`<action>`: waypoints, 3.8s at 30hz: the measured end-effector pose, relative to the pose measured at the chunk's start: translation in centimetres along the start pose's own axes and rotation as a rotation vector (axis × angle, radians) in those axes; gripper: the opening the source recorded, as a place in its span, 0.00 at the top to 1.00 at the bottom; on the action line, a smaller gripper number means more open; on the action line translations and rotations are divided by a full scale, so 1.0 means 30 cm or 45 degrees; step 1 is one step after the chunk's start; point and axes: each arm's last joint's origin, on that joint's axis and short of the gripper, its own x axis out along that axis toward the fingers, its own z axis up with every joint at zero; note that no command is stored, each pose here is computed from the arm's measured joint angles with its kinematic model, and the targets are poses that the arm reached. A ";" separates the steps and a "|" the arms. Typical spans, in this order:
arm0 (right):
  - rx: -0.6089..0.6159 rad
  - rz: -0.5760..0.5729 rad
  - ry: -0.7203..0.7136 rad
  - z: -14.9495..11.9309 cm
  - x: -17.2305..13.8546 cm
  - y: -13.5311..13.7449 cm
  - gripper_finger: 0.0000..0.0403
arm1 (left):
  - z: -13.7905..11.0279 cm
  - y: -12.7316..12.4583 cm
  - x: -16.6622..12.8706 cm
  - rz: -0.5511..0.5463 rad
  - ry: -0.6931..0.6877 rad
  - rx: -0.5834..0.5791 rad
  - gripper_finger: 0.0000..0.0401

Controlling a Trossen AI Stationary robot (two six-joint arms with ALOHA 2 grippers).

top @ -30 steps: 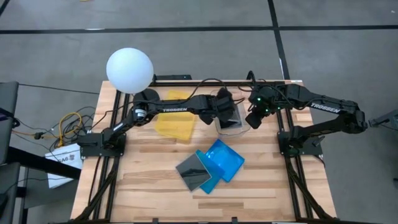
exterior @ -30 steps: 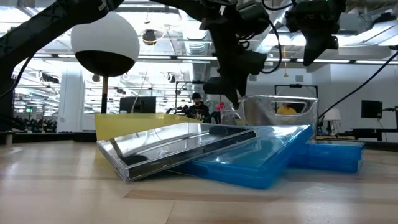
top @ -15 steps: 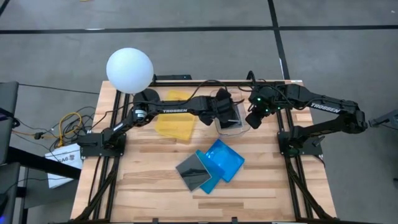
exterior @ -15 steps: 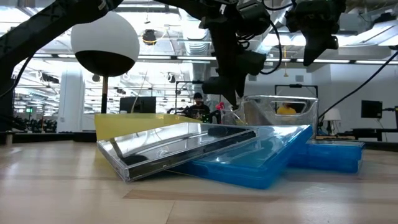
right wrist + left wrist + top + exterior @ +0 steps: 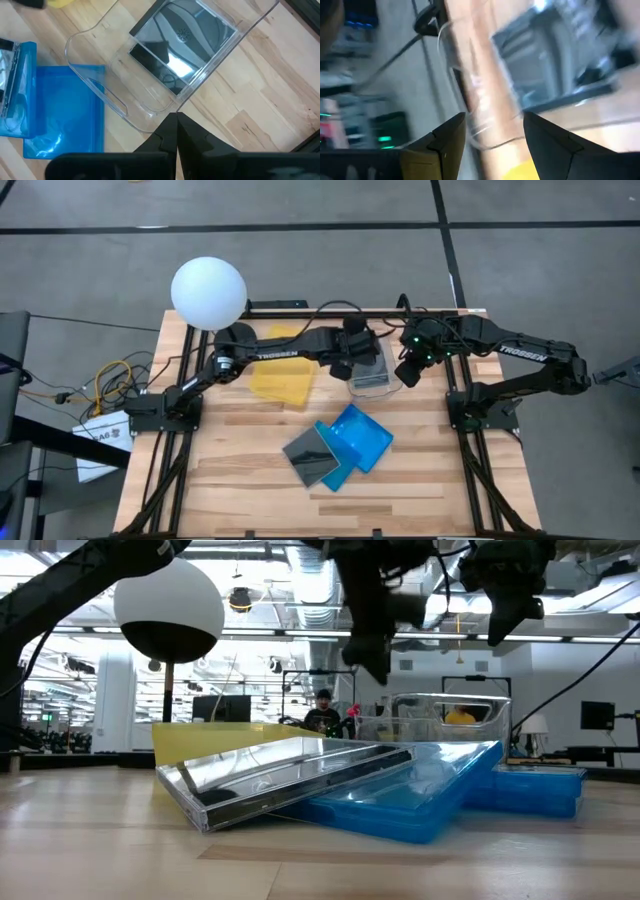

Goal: Pick & place jewel cases by type
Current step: Put the black CD case into the transparent bin

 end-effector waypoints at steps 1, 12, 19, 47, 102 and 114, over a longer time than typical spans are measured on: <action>0.000 0.001 0.000 0.000 0.000 0.000 1.00 | -0.001 0.004 -0.012 -0.030 -0.029 -0.065 0.52; -0.040 0.100 0.029 -0.006 -0.005 0.007 1.00 | -0.079 0.105 -0.200 -0.549 -0.268 -0.706 0.52; -0.095 0.162 -0.022 -0.038 -0.048 0.019 1.00 | -0.113 0.082 -0.269 -0.784 -0.166 -0.811 0.52; -0.173 0.217 -0.152 -0.175 -0.141 0.141 1.00 | -0.126 -0.131 -0.392 -0.993 -0.236 -0.980 0.52; 0.176 0.709 0.078 -0.154 0.333 0.821 1.00 | -0.558 -0.835 -0.296 -1.004 -0.262 -1.214 0.52; -0.104 0.514 0.172 -0.150 0.378 0.947 1.00 | -0.544 -0.849 -0.275 -0.986 -0.310 -1.146 0.52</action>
